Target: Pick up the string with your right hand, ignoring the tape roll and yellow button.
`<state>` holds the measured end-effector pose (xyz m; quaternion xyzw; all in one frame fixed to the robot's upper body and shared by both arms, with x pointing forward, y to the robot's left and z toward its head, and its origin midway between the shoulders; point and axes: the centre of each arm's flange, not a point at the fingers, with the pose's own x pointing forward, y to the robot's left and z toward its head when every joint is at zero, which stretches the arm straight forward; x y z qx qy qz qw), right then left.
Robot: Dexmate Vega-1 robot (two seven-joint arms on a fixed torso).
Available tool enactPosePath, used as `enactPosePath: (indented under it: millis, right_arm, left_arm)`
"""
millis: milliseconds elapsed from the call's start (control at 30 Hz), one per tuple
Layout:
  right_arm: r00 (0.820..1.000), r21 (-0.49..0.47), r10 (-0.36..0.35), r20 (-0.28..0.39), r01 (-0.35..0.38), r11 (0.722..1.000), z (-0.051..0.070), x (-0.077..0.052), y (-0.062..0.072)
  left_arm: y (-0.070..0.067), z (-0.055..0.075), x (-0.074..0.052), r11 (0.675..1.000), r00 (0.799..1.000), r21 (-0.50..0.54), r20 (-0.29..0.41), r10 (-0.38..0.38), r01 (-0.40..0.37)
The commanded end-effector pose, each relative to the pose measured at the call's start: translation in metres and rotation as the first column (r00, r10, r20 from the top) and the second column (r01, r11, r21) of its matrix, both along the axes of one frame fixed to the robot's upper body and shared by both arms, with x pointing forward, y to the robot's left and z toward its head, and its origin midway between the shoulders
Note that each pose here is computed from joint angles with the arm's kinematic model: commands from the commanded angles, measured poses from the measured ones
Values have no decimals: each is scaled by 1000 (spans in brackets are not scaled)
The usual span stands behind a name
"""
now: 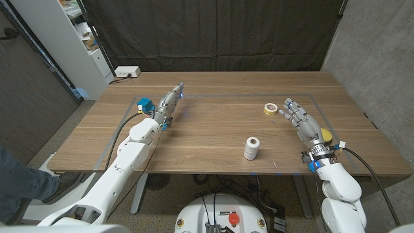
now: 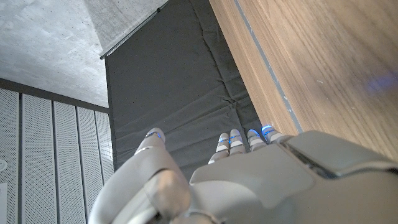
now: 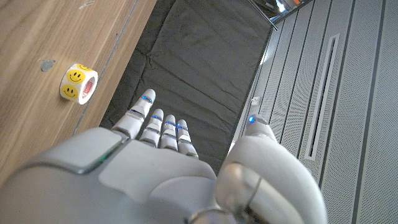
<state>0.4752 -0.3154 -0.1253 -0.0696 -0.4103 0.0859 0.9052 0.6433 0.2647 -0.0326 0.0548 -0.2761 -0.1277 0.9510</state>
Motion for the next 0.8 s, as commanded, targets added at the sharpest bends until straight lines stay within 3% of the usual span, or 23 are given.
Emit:
enactPosePath:
  millis: [33, 800]
  right_arm:
    - [1000, -18, -13, 1, 13, 1000, -8, -5, 2]
    - [999, -41, -36, 6, 37, 998, -26, -7, 15]
  left_arm:
    - [0, 0, 4, 1000, 1000, -4, -2, 2, -2]
    - [-4, 11, 15, 1000, 1000, 10, -9, -16, 16]
